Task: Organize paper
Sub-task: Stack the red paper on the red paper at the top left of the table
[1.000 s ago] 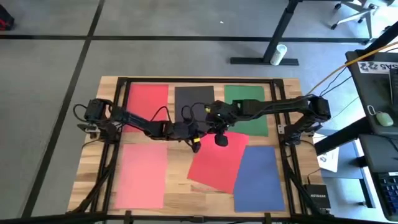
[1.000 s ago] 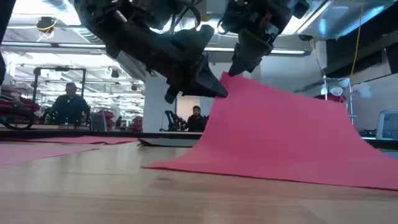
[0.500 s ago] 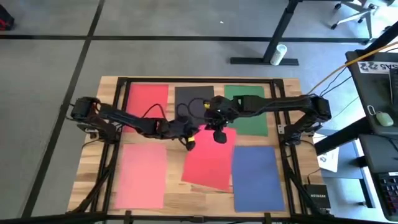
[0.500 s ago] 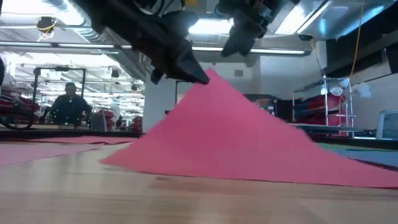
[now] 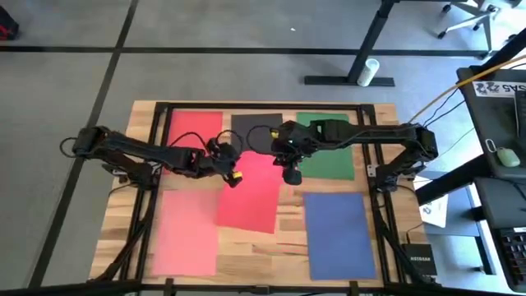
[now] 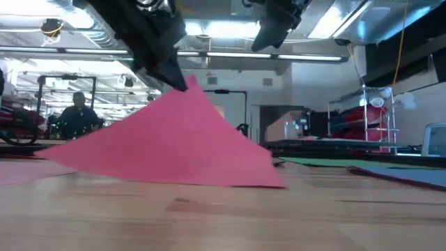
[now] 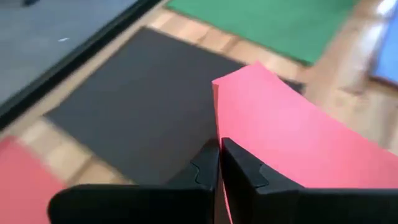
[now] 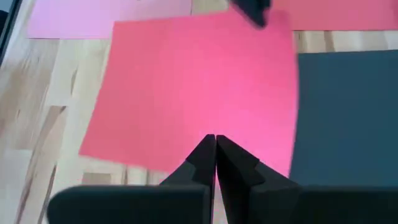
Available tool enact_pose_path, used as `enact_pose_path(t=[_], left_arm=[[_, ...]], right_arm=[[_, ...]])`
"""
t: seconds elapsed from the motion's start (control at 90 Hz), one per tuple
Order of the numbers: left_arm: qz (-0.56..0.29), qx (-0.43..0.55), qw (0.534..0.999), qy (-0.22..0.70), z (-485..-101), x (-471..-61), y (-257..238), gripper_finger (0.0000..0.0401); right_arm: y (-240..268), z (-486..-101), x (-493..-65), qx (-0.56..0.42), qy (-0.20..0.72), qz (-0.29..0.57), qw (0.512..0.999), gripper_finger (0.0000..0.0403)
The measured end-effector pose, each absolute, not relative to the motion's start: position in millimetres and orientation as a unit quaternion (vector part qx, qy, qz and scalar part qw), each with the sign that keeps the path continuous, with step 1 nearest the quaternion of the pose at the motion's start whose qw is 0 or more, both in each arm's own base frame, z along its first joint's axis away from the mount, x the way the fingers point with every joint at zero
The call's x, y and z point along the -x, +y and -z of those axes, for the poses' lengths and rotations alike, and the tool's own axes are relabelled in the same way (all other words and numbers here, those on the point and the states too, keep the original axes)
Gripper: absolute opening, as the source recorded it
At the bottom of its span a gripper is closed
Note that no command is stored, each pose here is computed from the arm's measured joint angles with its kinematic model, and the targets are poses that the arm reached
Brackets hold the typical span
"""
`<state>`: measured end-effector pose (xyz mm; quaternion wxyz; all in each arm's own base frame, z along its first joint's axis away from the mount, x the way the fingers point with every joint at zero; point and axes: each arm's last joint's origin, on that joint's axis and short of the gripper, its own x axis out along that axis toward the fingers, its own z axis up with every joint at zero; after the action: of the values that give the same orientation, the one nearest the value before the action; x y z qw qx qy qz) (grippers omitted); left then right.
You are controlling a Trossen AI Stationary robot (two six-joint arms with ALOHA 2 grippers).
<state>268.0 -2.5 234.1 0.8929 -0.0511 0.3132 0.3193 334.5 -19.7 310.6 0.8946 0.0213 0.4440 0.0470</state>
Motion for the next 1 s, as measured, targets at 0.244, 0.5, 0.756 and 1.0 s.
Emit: enact_pose_path(t=[0.244,0.5,0.756,1.0], left_arm=[[-0.387,0.025,0.855,0.344,-244,-244,25,0.0],[-0.446,0.008,0.799,0.403,-241,-224,60,0.0],[-0.493,0.017,0.743,0.451,-240,-201,89,0.0],[-0.523,0.008,0.718,0.459,-254,-176,101,0.0]], right_arm=[[-20,-310,-334,-0.021,0.45,-0.045,0.892,0.0001],[-20,-310,-333,-0.021,0.452,-0.045,0.891,0.0001],[-20,-310,-333,-0.022,0.452,-0.046,0.891,0.0001],[-20,-309,-333,-0.02,0.452,-0.047,0.891,0.0001]])
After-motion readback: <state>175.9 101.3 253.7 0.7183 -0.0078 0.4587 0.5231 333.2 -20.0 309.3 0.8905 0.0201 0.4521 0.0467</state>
